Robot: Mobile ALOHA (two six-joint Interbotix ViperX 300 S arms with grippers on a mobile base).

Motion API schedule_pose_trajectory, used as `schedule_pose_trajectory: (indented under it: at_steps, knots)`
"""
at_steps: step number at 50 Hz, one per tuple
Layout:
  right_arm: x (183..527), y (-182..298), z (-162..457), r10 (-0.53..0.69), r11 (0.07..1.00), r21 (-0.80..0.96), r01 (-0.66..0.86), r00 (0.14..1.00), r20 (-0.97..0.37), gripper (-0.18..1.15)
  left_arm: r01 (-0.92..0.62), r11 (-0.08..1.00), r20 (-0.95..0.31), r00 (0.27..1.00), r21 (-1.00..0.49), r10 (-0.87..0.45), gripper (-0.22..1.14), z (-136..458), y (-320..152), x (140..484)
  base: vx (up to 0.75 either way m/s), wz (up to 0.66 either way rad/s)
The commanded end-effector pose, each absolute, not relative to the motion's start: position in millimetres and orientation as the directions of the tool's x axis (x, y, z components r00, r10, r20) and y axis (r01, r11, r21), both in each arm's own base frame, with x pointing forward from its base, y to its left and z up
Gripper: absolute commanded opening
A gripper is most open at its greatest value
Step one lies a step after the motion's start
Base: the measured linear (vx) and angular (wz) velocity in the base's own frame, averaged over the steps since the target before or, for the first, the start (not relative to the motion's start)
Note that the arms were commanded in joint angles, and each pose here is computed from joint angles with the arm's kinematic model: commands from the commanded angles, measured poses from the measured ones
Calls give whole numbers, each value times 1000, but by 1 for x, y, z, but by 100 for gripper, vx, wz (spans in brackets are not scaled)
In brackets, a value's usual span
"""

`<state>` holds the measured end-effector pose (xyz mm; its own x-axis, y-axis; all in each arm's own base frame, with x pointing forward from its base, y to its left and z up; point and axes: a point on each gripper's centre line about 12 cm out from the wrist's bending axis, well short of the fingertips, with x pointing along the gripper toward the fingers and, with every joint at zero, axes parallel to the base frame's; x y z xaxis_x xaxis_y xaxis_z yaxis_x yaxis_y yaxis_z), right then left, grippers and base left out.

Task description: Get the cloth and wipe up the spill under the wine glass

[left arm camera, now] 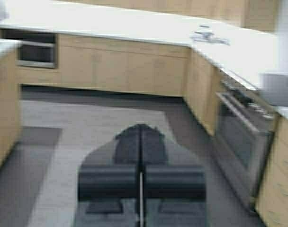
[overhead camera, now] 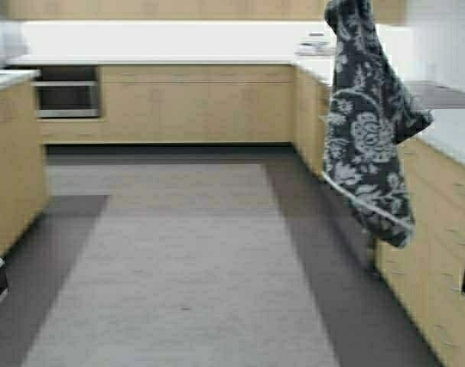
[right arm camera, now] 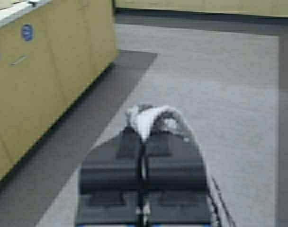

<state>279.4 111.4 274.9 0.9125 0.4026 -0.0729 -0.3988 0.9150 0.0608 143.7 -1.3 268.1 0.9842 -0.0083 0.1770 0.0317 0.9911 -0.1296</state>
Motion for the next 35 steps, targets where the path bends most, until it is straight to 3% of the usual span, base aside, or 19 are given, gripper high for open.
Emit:
schedule_pose_trajectory:
  at_steps: [1,35]
  knots:
    - [281,113,287,407,912,61,-405,913,-30,6,32,990,185,983,-134,-6,3,272,-1,145,7,52]
    - [277,112,289,409,911,68,-407,912,-19,6,27,991,154,988,-135,-6,3,269,-1,150,7,52]
